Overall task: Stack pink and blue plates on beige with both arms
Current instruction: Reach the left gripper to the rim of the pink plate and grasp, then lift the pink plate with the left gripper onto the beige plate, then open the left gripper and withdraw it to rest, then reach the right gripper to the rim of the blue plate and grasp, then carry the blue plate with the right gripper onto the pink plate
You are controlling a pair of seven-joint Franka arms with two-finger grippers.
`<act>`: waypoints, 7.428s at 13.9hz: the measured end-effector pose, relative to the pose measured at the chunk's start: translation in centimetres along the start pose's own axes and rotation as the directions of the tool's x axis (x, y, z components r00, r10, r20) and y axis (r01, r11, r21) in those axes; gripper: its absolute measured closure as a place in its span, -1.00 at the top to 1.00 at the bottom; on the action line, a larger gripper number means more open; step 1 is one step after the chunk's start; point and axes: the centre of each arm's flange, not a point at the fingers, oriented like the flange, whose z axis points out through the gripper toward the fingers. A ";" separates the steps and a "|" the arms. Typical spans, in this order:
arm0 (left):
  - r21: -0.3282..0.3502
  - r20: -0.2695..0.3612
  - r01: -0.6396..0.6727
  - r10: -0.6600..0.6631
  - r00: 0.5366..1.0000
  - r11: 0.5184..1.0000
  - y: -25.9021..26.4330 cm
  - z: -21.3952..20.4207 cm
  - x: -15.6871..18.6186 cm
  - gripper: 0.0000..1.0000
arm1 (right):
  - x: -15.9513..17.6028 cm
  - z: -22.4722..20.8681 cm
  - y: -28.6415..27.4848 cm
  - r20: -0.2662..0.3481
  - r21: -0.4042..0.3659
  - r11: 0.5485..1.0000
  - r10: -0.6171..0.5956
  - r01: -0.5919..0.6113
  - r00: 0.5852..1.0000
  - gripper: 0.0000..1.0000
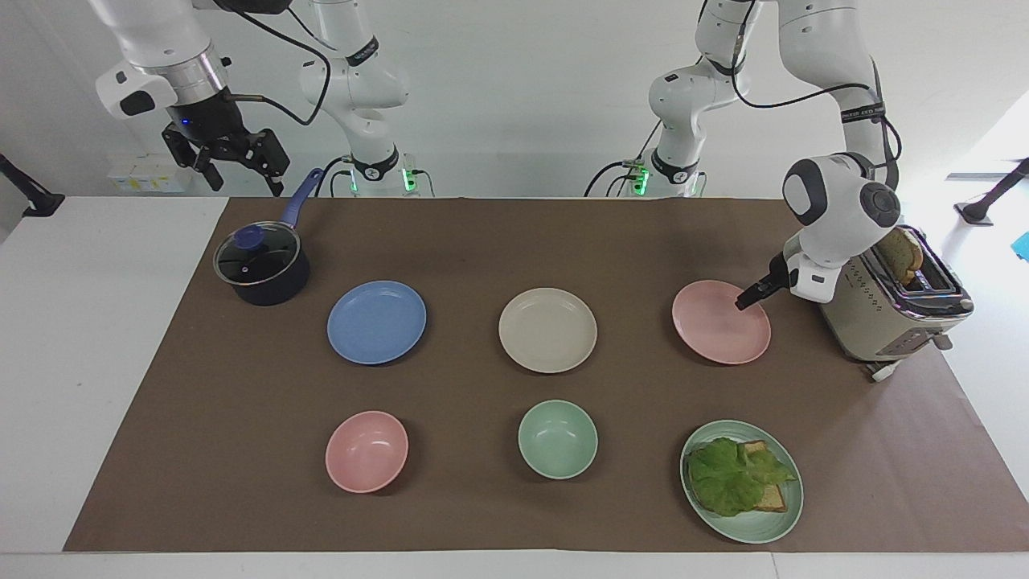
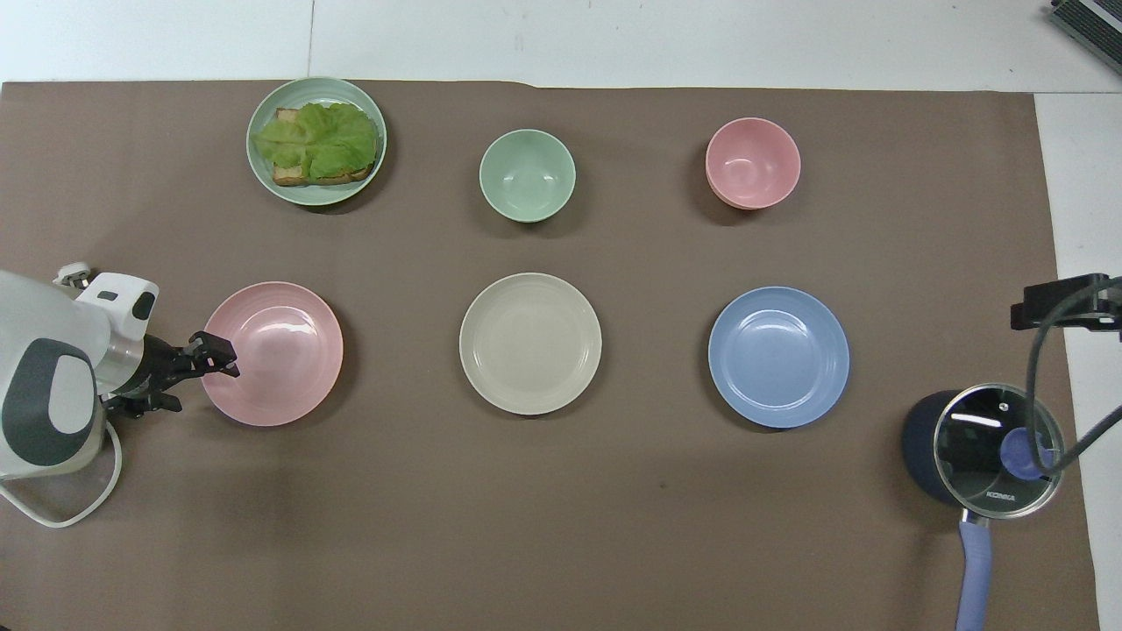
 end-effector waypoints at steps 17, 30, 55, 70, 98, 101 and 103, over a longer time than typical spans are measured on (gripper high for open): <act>0.008 0.160 -0.041 0.039 0.986 0.999 4.6 -12.0 -3.6 -0.95 | 0.0 0.0 0.0 0.000 0.000 1.000 0.000 0.000 1.000 1.00; -0.089 0.068 -0.194 0.201 0.977 0.977 24.5 -4.0 -18.9 -0.95 | 0.0 0.0 0.0 0.000 0.000 1.000 0.000 0.000 1.000 1.00; 0.062 -0.076 -0.383 0.387 0.919 0.922 9.8 -25.3 -6.2 1.00 | 0.0 0.6 0.0 0.006 0.000 1.000 0.000 0.000 1.000 1.00; 0.131 -0.145 -0.490 0.506 0.850 0.862 7.4 -33.3 -8.3 1.00 | 0.0 28.4 0.0 -0.055 -0.001 0.997 -0.080 0.080 0.995 0.98; 0.131 -0.143 -0.490 0.506 0.851 0.862 7.4 -33.2 -8.4 1.00 | -0.8 26.7 -10.4 -0.055 0.171 0.971 -0.159 0.167 0.986 -0.89; 0.131 -0.143 -0.490 0.506 0.851 0.862 7.4 -33.2 -8.4 1.00 | -1.6 24.9 -18.0 -0.065 0.196 0.972 -0.116 0.127 0.991 -0.89; 0.131 -0.143 -0.490 0.506 0.851 0.862 7.4 -33.2 -8.4 1.00 | -2.3 24.2 -23.1 -0.064 0.210 0.972 -0.090 0.101 0.994 -0.89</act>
